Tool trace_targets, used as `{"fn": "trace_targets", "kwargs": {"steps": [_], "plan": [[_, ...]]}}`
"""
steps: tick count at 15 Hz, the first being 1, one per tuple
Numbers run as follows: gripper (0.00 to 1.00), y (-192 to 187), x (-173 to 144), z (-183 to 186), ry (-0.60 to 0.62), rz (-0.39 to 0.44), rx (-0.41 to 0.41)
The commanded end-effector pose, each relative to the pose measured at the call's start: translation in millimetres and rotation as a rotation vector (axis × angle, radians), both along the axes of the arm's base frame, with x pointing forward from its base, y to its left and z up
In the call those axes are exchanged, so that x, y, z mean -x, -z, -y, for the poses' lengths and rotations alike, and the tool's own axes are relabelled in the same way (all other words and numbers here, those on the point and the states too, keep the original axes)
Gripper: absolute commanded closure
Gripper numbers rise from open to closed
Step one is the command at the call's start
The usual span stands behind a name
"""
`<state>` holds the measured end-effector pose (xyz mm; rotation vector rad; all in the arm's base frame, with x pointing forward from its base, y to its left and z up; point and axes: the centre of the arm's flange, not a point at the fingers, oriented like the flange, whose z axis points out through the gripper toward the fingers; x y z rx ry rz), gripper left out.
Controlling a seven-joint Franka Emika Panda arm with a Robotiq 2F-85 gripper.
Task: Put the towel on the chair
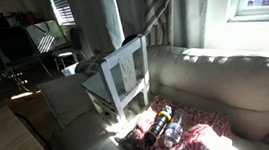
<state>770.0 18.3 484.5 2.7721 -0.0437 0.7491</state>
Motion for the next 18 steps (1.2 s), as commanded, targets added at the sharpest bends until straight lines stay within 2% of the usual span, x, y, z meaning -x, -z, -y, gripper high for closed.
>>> {"fn": "trace_targets", "kwargs": {"steps": [1,4,8,11,14,16,17,18], "plan": [[0.99,-10.2,71.1,20.4,-0.092,-0.106,-0.117],[0.99,-14.1,103.5,32.9,-0.136,-0.193,-0.192],[0.99,-18.0,152.8,51.5,-0.191,-0.271,-0.236],[0.99,-27.5,185.6,65.4,-0.242,-0.305,-0.23],[0.99,-30.5,213.1,73.7,-0.289,-0.377,-0.221],[0.99,-29.4,229.6,81.4,-0.28,-0.42,-0.179],[0.96,-32.8,196.6,73.4,-0.268,-0.388,-0.204],[0.96,-33.2,204.5,76.5,-0.267,-0.398,-0.201]]}}
